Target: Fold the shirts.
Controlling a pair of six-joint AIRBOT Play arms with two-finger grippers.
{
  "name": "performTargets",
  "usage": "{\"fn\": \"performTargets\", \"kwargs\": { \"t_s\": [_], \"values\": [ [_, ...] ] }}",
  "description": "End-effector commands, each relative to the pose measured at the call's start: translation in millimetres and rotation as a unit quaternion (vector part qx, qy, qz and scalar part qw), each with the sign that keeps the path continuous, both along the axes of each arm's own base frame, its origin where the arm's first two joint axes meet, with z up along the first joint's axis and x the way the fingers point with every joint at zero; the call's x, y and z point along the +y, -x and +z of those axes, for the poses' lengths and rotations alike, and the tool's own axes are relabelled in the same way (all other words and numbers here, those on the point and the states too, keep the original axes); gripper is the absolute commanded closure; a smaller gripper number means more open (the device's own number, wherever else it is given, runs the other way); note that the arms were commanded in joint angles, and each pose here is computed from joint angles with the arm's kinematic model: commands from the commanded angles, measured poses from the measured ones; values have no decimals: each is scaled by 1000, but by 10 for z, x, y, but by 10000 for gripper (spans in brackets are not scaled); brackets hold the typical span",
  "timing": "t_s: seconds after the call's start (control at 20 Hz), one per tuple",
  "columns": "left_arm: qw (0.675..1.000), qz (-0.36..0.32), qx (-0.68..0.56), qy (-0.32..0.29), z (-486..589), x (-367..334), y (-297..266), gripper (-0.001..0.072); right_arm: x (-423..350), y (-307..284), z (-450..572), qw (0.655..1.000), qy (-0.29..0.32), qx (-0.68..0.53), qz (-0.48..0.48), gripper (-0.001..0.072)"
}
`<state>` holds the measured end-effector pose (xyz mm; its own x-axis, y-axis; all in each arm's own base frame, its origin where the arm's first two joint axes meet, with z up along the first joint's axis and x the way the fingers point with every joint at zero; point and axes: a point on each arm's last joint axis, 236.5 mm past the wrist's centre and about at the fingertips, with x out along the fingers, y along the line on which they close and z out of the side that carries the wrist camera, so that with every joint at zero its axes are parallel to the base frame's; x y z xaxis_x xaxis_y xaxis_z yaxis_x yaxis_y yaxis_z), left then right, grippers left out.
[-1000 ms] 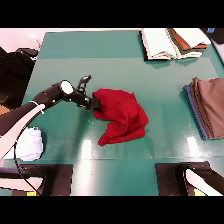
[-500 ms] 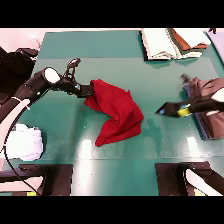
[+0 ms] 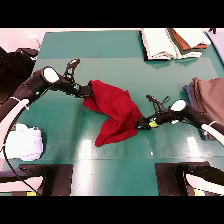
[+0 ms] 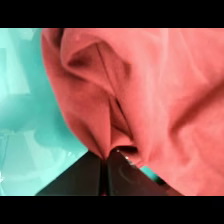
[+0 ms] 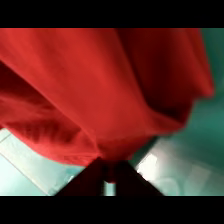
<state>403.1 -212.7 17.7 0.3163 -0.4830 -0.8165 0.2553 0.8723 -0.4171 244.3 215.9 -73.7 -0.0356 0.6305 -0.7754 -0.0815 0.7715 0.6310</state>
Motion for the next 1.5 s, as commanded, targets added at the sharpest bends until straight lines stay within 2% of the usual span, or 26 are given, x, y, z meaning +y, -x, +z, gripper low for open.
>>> {"fn": "performTargets", "kwargs": {
  "t_s": [0.0,0.25,0.45,0.8,1.0,1.1,1.2,1.4,1.45],
  "values": [
    [1000,-6,-2,-21,22,113,28,681,15,-198,90,998,20,-45,24,690],
    [993,57,-102,-14,960,725,-159,681,-635,-676,1078,980,74,-184,2,691],
    [963,78,-255,-38,2171,1096,5,681,-1299,-936,2375,935,101,-330,-82,691],
    [891,62,-449,-19,4017,1165,1193,681,-1909,-487,4388,807,164,-539,-174,691],
    [864,52,-500,-17,4531,1190,1762,681,-2009,-285,4877,772,191,-577,-188,691],
    [874,39,-485,-16,4453,1148,1818,681,-1998,-316,4913,779,193,-570,-175,692],
    [904,27,-425,-30,4059,1117,1619,681,-1947,-495,4787,801,180,-550,-154,692],
    [971,8,-232,-54,2583,1052,1024,681,-1651,-1103,3819,894,127,-418,-99,692],
    [981,8,-184,-58,2154,1046,907,681,-1624,-1243,3436,915,134,-370,-90,692]
  ]
}}
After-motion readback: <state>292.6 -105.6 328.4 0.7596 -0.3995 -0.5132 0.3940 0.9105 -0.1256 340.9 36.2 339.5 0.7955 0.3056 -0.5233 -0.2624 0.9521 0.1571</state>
